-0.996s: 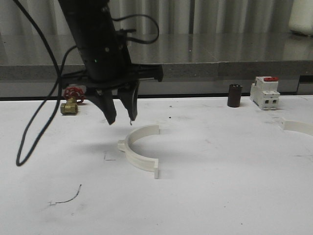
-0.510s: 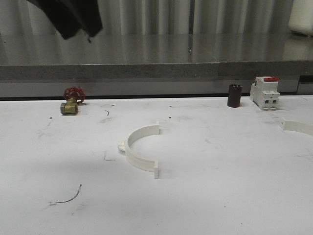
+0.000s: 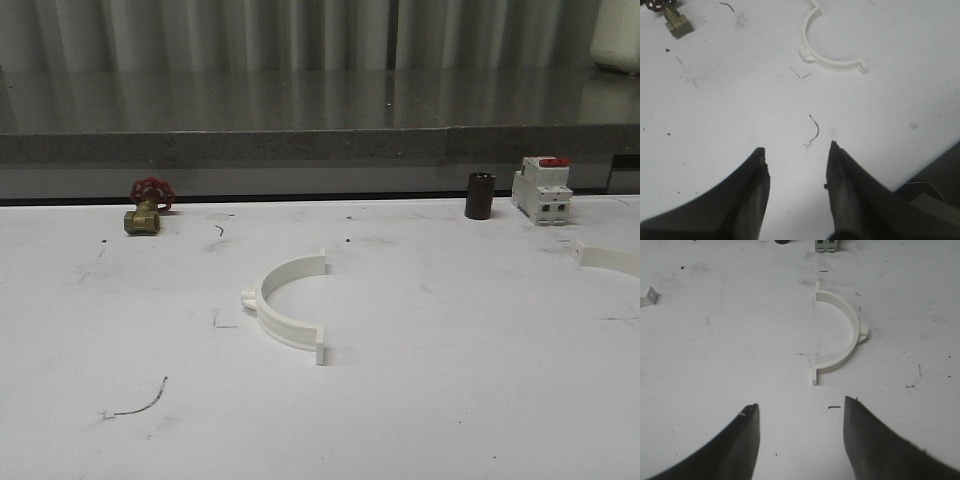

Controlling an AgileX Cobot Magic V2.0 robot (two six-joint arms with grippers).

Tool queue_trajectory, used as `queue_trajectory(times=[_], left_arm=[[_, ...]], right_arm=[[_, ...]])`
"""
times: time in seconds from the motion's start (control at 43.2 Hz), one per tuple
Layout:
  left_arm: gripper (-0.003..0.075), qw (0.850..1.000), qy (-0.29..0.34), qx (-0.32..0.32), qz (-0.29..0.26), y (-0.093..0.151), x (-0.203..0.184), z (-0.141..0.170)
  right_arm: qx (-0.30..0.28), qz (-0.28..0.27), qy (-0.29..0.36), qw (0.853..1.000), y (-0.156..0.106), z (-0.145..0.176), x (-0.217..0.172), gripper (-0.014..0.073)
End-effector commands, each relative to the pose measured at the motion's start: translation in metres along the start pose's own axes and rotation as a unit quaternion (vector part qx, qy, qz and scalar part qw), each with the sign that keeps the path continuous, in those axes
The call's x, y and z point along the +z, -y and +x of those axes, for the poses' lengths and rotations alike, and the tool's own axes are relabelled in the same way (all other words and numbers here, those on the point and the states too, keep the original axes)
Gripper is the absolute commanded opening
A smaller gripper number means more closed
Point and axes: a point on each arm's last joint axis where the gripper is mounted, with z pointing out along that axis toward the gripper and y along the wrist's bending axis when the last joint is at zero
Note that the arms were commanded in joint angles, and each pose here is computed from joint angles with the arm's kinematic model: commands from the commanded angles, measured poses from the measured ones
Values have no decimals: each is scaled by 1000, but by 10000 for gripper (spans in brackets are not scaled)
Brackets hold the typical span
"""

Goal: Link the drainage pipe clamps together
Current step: 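Raise the left gripper away from the placed clamp half, then grasp the other white clamp half at its end tab with the right gripper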

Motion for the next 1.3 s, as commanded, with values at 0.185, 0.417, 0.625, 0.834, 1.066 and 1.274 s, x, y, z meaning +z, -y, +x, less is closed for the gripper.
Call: queue_trajectory(times=[0.185, 0.417, 0.625, 0.834, 1.066, 1.274], left_arm=[[273, 997, 83, 1, -5, 2, -21, 22], [273, 996, 84, 1, -5, 2, -21, 22], [273, 996, 84, 1, -5, 2, -21, 22], [273, 996, 84, 1, -5, 2, -21, 22], [273, 996, 84, 1, -5, 2, -21, 22], [273, 996, 84, 1, -5, 2, -21, 22]], right_arm=[[1, -1, 42, 999, -1, -14, -5, 414], [2, 0, 10, 1000, -1, -25, 3, 521], [8, 26, -47, 999, 7, -56, 21, 529], [52, 59, -128, 989, 32, -90, 55, 529], [44, 57, -191, 979, 44, -110, 112, 529], [41, 63, -233, 970, 55, -111, 162, 529]])
